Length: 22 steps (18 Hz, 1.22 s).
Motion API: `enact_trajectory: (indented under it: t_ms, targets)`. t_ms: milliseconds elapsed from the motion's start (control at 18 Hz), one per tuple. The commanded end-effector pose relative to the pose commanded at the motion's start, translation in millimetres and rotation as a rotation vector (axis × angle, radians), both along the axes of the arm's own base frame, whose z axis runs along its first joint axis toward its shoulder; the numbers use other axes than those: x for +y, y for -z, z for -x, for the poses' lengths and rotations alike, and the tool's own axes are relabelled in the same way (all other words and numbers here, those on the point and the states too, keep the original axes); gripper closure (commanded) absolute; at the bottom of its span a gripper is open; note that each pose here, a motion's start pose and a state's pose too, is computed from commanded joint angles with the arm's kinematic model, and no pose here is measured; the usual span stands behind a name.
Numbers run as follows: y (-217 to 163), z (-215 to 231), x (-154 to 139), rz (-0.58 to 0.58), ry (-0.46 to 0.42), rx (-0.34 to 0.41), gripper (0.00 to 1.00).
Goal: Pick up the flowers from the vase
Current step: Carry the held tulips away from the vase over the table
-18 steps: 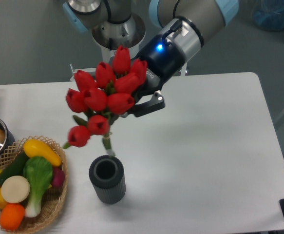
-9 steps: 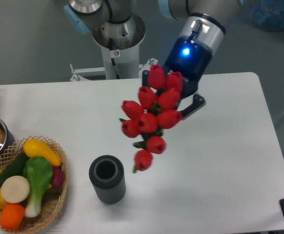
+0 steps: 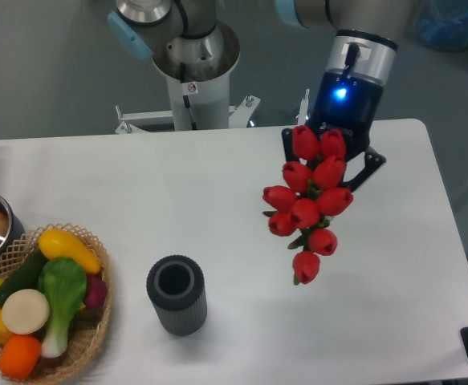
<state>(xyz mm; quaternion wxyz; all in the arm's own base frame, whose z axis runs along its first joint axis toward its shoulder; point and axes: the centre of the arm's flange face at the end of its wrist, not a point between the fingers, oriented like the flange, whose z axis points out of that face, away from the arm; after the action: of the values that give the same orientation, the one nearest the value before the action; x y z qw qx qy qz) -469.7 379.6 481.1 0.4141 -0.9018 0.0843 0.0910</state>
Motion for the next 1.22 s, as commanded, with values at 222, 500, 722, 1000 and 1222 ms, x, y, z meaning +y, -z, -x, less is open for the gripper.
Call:
enact_trajectory:
  t_ms: [222,500,722,1000,1222]
  targets:
    - [15,6,-12,0.016,0.024,0.027,0.64]
    - [15,11,-18,0.016,0.011,0.027,0.64]
    - [16,16,-25,0.017,-0.003,0.027,0.64]
    - [16,16,-25,0.015,-0.003,0.027,0.64]
    - [15,15,-25,0.015,-0.004,0.027,0.64]
